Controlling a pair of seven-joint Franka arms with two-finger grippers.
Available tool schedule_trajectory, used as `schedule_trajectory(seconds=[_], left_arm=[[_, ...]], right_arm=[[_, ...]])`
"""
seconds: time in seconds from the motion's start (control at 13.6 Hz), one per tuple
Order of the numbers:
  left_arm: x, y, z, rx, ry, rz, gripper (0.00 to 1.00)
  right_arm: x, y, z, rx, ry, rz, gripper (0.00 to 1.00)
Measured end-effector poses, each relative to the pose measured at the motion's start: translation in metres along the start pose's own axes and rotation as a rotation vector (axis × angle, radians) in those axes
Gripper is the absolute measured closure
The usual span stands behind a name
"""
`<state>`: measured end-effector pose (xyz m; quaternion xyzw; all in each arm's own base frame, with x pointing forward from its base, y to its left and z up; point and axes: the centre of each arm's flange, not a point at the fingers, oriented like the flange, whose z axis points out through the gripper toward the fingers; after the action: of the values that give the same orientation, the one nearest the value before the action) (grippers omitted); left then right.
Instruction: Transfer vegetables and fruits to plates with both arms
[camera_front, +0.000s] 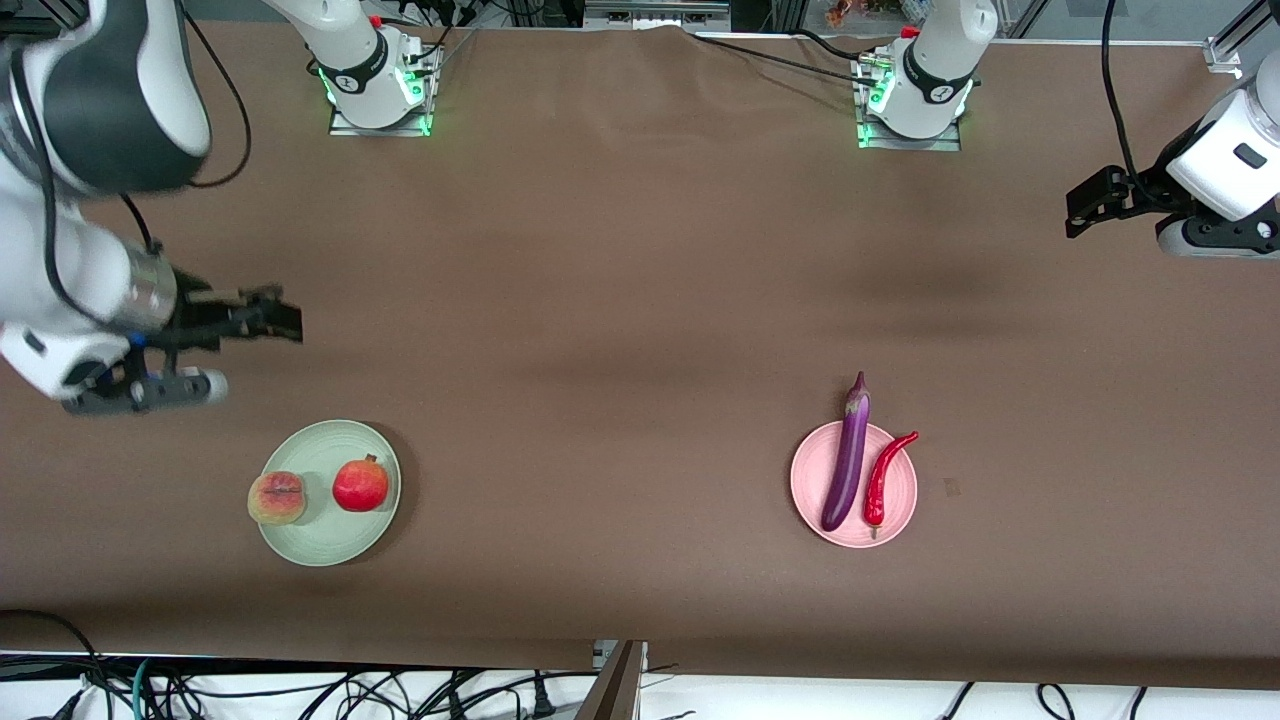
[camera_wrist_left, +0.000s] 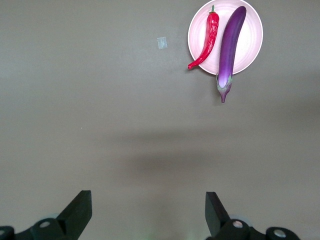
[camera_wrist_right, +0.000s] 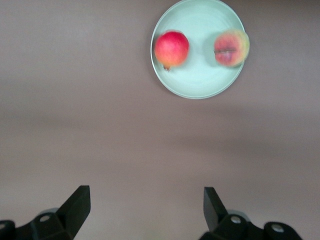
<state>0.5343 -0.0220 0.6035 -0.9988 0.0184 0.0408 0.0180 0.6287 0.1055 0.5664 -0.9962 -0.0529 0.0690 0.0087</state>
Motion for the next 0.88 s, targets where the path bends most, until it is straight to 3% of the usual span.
schedule_trajectory(seconds=[0.44, 0.66, 0.88], left_arm=[[0.002, 0.003, 0.002, 0.001, -0.001, 0.005, 0.00], [0.003, 0.004, 0.003, 0.001, 0.000, 0.007, 0.00], [0.004, 0.004, 0.003, 0.001, 0.001, 0.008, 0.00]], right_arm=[[-0.081, 0.046, -0.034, -0.009, -0.005, 0.078, 0.00], [-0.090, 0.050, -0.021, -0.011, -0.044, 0.086, 0.00], [-0.090, 0.049, -0.018, -0.011, -0.051, 0.086, 0.00]])
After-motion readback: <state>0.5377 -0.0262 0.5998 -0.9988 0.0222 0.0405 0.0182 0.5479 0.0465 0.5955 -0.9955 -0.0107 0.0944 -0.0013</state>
